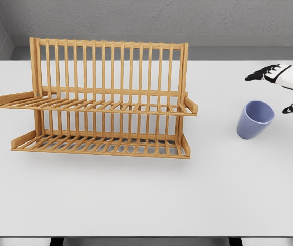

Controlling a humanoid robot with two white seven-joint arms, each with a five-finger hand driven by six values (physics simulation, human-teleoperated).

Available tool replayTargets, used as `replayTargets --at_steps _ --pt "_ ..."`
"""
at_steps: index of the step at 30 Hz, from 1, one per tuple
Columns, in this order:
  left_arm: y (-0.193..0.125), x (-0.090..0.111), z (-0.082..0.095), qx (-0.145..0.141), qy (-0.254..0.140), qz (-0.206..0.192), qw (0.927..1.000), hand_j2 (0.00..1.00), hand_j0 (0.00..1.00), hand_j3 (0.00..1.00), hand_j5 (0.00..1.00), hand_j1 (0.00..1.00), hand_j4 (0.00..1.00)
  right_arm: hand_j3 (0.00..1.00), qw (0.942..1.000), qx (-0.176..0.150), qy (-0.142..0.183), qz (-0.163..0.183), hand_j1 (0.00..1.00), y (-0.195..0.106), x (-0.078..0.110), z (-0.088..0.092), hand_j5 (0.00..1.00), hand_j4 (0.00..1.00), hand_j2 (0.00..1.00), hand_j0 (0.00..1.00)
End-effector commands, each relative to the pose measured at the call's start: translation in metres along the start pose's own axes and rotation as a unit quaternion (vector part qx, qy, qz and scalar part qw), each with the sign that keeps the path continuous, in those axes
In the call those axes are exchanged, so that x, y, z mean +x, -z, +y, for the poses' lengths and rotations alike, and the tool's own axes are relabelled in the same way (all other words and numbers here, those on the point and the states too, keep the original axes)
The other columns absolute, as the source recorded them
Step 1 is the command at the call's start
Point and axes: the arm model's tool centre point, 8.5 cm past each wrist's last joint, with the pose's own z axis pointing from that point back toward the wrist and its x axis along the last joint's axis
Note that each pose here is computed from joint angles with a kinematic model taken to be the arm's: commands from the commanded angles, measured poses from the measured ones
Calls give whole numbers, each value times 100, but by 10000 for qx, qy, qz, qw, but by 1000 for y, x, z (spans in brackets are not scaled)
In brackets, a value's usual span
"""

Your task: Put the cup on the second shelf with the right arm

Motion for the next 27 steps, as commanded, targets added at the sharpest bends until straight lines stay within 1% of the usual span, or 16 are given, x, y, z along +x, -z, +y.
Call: replayTargets --at_steps 1,2,3,4,11,12,14,17,22,27 --pt "0 0 0 -2 -3 -2 10000 100 100 100 100 100 100 100 9994 269 225 -45 100 12 -2 23 100 100 100 100" --pt "0 0 0 -2 -3 -2 10000 100 100 100 100 100 100 100 9994 294 200 -15 100 11 -3 24 100 100 100 100" --pt "0 0 0 6 -3 -2 10000 100 100 100 100 100 100 100 9992 379 75 62 100 11 -5 25 100 100 100 100" --pt "0 0 0 -2 -3 -2 10000 100 100 100 100 100 100 100 9992 382 49 78 100 12 -5 24 100 100 100 100" --pt "0 0 0 -2 -3 -2 10000 100 100 100 100 100 100 100 9986 477 224 95 100 19 -10 38 100 100 100 100" --pt "0 0 0 -2 -3 -2 10000 100 100 100 100 100 100 100 9983 495 280 132 100 20 -13 41 100 100 100 100" --pt "0 0 0 -2 -3 -2 10000 100 100 100 100 100 100 100 9983 502 231 160 100 21 -14 40 100 100 100 100" --pt "0 0 0 -2 -3 -2 10000 100 100 100 100 100 100 100 9985 460 257 154 100 24 -15 39 100 100 100 100" --pt "0 0 0 -2 -3 -2 10000 100 100 100 100 100 100 100 9976 636 262 107 100 36 -15 47 100 100 100 100" --pt "0 0 0 -2 -3 -2 10000 100 100 100 100 100 100 100 9972 675 294 93 100 39 -15 51 100 100 100 100"
